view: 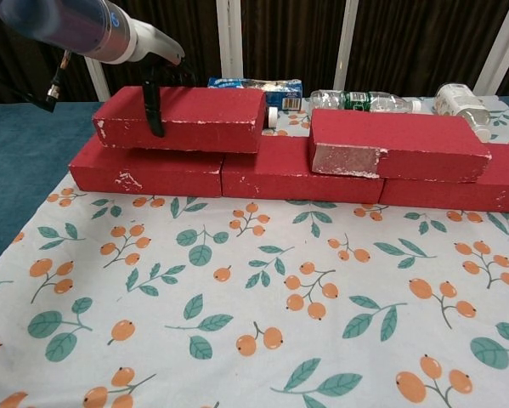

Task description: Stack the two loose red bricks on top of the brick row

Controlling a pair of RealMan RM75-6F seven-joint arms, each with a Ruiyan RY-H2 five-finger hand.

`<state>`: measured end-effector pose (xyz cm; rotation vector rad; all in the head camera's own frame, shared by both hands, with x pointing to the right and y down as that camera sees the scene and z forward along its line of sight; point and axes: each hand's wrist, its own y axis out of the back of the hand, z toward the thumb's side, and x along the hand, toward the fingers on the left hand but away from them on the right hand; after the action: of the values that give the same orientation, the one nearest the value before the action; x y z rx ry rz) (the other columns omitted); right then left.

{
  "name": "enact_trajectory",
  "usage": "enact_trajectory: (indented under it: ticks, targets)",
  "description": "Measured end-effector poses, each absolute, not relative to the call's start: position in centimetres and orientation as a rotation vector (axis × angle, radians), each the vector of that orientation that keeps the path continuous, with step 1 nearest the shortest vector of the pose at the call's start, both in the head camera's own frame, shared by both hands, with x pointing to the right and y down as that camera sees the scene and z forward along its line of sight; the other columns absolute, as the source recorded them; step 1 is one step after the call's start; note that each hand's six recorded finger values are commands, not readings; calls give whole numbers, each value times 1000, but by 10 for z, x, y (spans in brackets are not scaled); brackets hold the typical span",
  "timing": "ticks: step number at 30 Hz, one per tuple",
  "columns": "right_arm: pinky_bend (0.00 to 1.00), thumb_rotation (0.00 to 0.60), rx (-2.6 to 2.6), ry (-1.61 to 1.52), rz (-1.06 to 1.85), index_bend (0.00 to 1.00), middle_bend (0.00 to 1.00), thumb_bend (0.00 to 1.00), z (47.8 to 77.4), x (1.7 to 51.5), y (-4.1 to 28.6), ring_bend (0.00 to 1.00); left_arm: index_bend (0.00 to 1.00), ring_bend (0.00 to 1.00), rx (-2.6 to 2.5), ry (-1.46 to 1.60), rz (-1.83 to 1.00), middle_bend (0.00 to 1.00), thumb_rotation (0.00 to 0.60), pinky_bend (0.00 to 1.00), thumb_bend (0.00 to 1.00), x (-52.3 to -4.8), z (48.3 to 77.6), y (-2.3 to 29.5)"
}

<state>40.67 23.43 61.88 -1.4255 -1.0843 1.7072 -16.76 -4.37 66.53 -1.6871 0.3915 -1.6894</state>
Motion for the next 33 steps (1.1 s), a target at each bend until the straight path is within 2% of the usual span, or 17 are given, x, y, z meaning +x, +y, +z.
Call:
enact_trajectory:
  ticks: [33]
  targets:
    - [0,600,-1426,-1123,1704,0,0,185,614,417,231,0,264,0,-1652,351,-1713,334,600,105,0,-104,673,-28]
